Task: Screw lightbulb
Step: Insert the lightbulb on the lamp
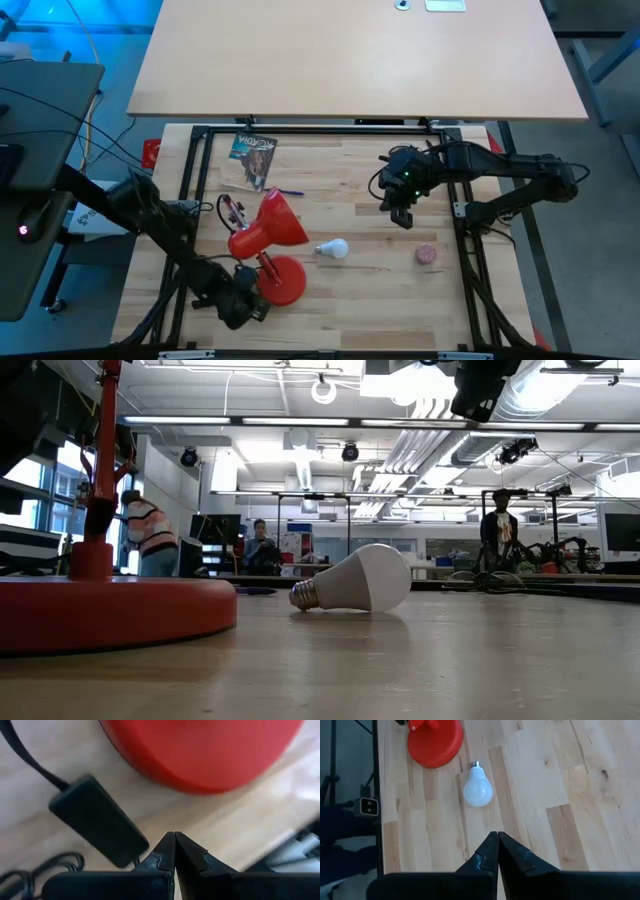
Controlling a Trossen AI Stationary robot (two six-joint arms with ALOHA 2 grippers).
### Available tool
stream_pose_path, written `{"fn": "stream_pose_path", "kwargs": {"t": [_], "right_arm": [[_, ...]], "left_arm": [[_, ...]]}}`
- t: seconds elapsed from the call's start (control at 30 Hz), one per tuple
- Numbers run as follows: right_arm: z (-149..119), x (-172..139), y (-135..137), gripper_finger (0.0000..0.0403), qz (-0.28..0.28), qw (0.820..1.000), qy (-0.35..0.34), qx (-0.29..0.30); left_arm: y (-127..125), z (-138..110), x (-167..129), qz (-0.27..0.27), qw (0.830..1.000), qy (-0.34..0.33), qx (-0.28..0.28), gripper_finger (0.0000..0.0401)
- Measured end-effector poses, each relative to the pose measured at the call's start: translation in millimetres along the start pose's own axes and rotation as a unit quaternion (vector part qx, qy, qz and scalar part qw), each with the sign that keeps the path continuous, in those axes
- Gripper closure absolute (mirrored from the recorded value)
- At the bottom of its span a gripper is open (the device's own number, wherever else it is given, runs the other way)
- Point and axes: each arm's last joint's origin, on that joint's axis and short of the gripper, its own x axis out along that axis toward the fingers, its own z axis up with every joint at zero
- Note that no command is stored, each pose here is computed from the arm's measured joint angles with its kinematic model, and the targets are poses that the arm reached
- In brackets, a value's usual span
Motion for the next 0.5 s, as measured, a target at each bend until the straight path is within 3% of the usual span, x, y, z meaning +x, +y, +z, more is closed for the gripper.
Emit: {"fn": "stream_pose_path", "kwargs": {"t": [0.3,0.5], "right_arm": [[2,0,0,0.0403,0.002,1.0,-0.012,-0.009],[3,0,0,0.0403,0.001,1.0,-0.013,-0.016]], "left_arm": [[-25,4,22,0.023,0.999,-0.007,0.04,0.0401],[-36,13,34,0.024,0.999,-0.009,0.025,0.0401]]}}
